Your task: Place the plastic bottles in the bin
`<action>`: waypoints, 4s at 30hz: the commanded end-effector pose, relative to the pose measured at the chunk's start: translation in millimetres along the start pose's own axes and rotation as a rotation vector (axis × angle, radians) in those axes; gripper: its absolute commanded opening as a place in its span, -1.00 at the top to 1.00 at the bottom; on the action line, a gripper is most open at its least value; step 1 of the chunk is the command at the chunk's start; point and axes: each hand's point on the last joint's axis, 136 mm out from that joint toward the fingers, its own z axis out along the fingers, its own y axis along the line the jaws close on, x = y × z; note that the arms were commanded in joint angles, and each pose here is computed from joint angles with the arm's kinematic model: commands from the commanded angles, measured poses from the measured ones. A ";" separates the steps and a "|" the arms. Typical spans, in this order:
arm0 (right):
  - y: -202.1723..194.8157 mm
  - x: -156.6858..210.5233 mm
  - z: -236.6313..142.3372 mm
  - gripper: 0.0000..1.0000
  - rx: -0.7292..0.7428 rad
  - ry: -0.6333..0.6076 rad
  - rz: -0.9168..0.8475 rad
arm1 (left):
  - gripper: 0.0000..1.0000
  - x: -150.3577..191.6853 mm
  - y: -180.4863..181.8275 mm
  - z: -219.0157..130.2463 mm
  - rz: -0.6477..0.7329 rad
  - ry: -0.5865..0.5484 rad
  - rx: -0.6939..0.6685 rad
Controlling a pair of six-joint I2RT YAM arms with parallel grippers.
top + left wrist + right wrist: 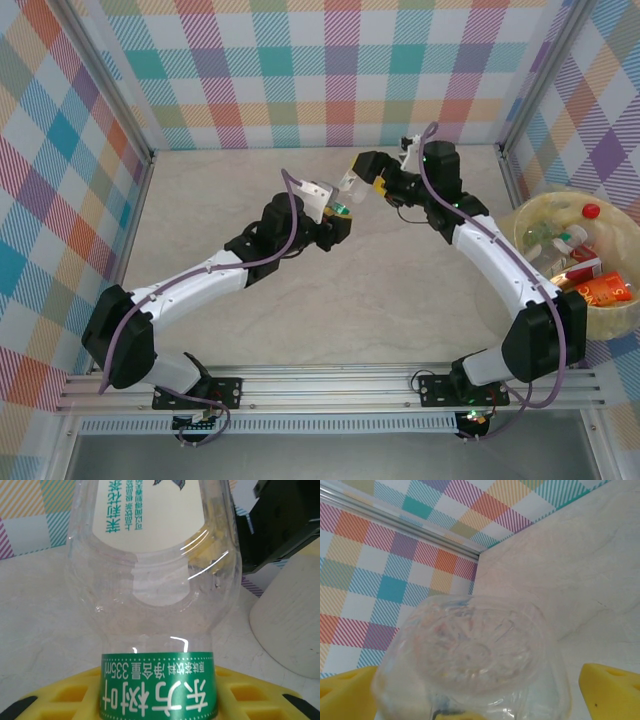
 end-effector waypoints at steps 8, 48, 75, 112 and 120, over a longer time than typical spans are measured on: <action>7.3 -6.6 2.6 -0.29 0.033 -0.026 -0.005 | 0.51 -13.2 -10.6 3.3 0.029 -0.029 0.009; 35.1 -110.3 -207.6 -0.05 0.663 -0.413 -0.550 | -1.00 6.6 191.2 -148.4 -0.364 -0.190 -0.937; -50.3 -75.6 -443.3 0.02 1.604 -0.372 -0.157 | -1.00 8.4 221.1 -125.4 -0.546 -0.180 -0.928; -57.4 -109.0 -379.6 -0.99 1.355 -0.406 -0.162 | -1.00 16.6 225.1 -141.2 -0.551 -0.182 -0.991; -28.4 -126.9 -309.4 -0.99 1.190 -0.420 -0.396 | -1.00 12.0 228.9 -161.0 -0.505 -0.221 -1.033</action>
